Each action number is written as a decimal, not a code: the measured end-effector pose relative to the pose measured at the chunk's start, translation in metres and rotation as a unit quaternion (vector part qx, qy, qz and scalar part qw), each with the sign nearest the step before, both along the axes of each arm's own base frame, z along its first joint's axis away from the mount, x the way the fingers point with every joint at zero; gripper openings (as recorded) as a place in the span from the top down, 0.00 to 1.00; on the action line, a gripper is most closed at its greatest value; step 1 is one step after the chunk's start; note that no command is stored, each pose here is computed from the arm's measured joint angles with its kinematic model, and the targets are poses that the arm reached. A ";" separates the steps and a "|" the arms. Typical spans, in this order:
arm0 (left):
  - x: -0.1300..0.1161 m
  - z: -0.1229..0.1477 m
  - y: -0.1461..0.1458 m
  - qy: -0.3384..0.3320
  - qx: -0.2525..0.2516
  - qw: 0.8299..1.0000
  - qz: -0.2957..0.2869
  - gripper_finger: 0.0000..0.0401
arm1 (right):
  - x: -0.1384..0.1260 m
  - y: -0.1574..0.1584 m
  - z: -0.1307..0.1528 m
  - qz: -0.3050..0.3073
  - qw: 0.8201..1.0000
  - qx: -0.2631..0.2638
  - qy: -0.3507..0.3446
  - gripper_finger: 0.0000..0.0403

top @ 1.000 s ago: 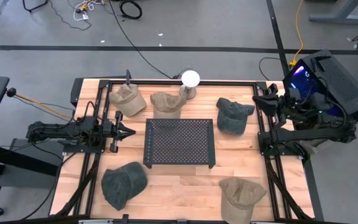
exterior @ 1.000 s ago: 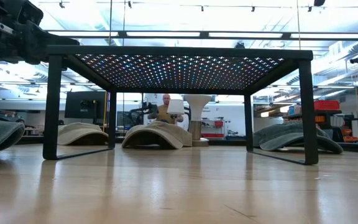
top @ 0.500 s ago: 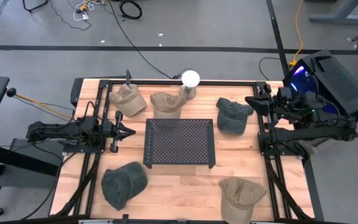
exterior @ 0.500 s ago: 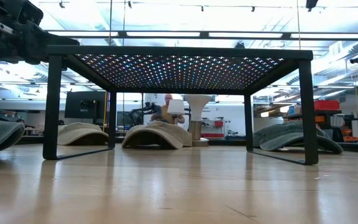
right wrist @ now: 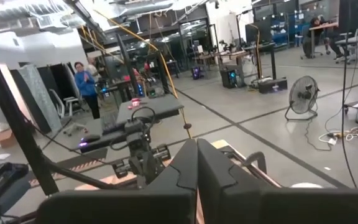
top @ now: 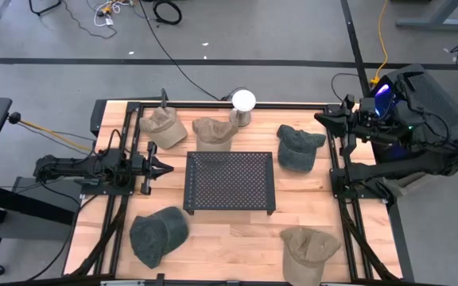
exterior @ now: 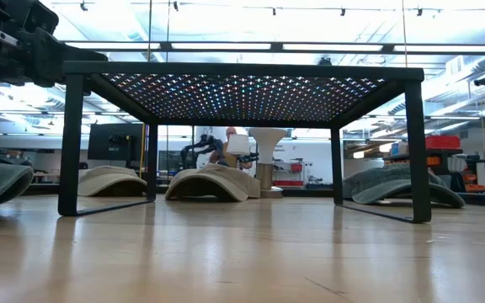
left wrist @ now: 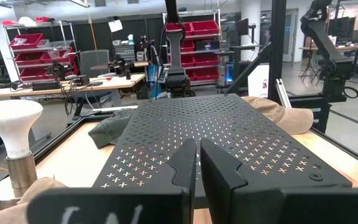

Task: Pick & Place hat
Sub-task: Put the top black cap on the shelf

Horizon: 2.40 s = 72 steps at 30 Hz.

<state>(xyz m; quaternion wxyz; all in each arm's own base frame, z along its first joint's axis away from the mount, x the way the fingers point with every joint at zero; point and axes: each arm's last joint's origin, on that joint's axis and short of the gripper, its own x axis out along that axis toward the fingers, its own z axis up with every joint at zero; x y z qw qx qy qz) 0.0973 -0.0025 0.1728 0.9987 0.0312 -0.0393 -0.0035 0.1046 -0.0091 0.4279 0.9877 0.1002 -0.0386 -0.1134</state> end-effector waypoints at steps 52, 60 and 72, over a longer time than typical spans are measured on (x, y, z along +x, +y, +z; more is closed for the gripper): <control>0.000 0.000 0.000 0.000 0.000 1.000 0.000 0.93 | 0.092 -0.028 -0.046 -0.059 0.968 -0.047 0.240 0.98; 0.000 0.000 0.000 0.000 0.000 1.000 0.000 0.93 | 0.076 -0.062 -0.064 -0.139 0.939 0.081 0.302 0.84; 0.000 0.000 0.000 0.000 0.000 1.000 0.000 0.93 | 0.062 -0.094 -0.101 -0.211 0.844 0.228 0.438 0.59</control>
